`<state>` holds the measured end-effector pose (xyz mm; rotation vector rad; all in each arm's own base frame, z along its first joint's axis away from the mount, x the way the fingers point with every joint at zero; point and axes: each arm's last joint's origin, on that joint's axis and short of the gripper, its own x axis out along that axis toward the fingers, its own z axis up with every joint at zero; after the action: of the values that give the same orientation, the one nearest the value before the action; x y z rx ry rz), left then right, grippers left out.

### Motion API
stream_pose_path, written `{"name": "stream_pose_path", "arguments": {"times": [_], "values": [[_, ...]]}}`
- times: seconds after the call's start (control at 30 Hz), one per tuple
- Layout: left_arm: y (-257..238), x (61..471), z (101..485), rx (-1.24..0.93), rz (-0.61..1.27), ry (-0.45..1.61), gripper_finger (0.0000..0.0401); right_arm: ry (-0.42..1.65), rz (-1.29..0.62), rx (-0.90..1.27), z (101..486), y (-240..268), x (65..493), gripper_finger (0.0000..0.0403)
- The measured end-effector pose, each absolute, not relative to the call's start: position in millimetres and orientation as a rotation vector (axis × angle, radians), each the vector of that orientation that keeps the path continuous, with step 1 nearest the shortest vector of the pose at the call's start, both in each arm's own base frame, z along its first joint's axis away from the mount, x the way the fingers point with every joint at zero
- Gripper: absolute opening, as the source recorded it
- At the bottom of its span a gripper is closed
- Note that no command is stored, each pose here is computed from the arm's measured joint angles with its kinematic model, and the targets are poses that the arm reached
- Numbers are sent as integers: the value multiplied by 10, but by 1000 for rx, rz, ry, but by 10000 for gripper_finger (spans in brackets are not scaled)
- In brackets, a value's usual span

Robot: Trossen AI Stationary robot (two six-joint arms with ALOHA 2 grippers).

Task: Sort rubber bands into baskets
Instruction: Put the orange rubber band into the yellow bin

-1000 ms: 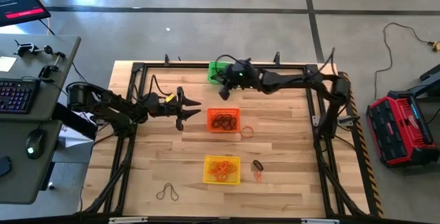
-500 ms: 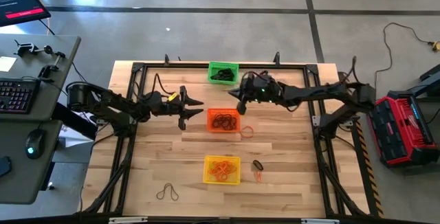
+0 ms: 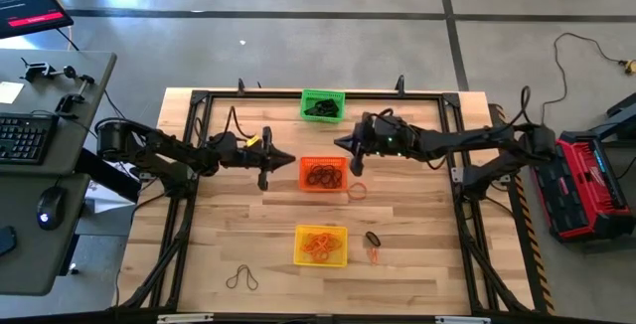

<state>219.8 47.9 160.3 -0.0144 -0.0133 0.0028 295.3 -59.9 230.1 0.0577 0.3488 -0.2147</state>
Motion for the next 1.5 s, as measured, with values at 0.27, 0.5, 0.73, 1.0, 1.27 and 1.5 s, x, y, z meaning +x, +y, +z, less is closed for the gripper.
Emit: {"name": "stream_pose_path", "arguments": {"times": [0.27, 0.5, 0.73, 1.0, 1.27, 1.5], "values": [[478, 2198, 1574, 7, 1, 16, 1, 364, -196, 62, 2359, -571, 2891, 0], [439, 2204, 1540, 5, -32, 50, 1, 510, -183, 69, 2273, -354, 2825, 0], [370, 2215, 1524, 47, -64, 64, 0, 665, -119, 159, 2147, -2, 2761, 3], [346, 2219, 1516, 40, -73, 73, 0, 733, -49, 217, 2101, 390, 2693, 55], [346, 2219, 1516, 37, -73, 73, 0, 771, 18, 300, 2087, 800, 2586, 128], [346, 2219, 1515, 36, -73, 74, 0, 830, -18, 560, 2068, 1077, 2464, 138]]}}
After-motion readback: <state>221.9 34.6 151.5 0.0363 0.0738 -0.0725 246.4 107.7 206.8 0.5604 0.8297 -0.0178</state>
